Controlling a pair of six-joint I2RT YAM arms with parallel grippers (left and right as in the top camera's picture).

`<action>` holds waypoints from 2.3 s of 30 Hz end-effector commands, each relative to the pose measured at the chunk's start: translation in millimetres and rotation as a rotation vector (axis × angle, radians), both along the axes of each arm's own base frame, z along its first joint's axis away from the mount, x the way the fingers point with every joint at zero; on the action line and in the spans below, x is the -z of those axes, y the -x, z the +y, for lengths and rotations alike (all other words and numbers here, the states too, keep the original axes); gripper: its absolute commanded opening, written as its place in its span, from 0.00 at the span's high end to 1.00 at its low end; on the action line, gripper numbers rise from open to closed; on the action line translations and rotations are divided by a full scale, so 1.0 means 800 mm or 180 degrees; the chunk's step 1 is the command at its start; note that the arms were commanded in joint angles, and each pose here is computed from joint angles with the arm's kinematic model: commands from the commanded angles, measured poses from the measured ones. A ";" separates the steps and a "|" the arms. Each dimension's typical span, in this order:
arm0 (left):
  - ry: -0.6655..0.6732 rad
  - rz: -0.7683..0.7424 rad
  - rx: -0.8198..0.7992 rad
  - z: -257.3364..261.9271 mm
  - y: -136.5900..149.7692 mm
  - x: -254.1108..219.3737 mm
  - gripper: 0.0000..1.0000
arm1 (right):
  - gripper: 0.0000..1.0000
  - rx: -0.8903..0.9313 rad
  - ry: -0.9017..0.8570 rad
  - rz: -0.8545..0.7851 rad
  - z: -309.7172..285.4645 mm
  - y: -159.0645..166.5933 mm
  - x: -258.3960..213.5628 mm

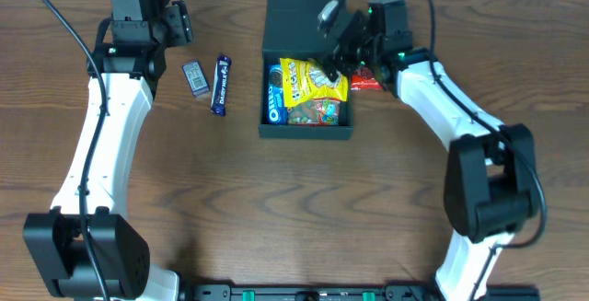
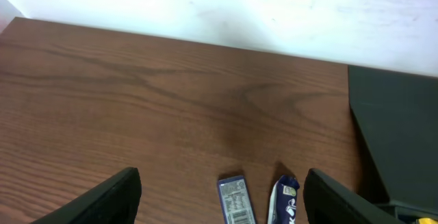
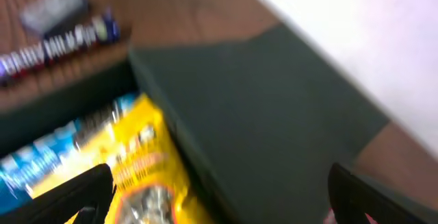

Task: Pack container
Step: 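Lower the yellow Hacks bag into the box and release, then move the right gripper to the red Hacks bag and grasp it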

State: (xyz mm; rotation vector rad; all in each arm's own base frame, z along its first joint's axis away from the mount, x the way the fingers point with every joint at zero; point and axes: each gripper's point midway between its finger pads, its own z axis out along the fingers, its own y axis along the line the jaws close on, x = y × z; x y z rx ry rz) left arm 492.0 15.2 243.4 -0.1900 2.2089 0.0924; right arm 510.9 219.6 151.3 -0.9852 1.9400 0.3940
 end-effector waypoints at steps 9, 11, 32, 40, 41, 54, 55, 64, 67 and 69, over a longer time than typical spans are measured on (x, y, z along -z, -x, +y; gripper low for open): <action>-0.0018 -0.0094 -0.0022 0.003 -0.002 -0.018 0.22 | 0.01 0.1187 -0.0251 -0.0288 -0.100 -0.011 -0.129; -0.0017 -0.0094 -0.0021 0.003 -0.002 -0.018 0.22 | 0.01 0.1569 -0.0259 0.0015 -0.137 -0.013 -0.103; -0.0014 -0.0094 -0.0017 0.003 -0.002 -0.018 0.19 | 0.15 0.2474 -0.0449 0.1639 -0.161 -0.014 0.118; 0.0069 -0.0093 0.0097 -0.007 -0.003 -0.017 0.04 | 0.19 0.2537 -0.0200 0.1691 -0.150 -0.008 0.154; 0.0069 -0.0093 0.0097 -0.007 -0.003 -0.017 0.05 | 0.19 0.2573 -0.0159 0.1660 -0.152 -0.008 0.154; 0.0069 -0.0093 0.0097 -0.007 -0.003 -0.017 0.05 | 0.36 0.2730 0.0053 0.1648 -0.163 -0.005 0.176; 0.0069 -0.0093 0.0097 -0.007 -0.003 -0.017 0.05 | 0.36 0.2731 0.0063 0.1663 -0.163 -0.005 0.180; 0.0069 -0.0093 0.0097 -0.007 -0.003 -0.017 0.05 | 0.64 0.2736 0.0118 0.1738 -0.164 0.000 0.193; 0.0069 -0.0092 0.0097 -0.007 -0.003 -0.017 0.05 | 0.77 0.2739 0.0136 0.1765 -0.164 0.003 0.195; 0.0069 -0.0092 0.0097 -0.007 -0.003 -0.017 0.05 | 0.84 0.2742 0.0156 0.1788 -0.165 0.005 0.196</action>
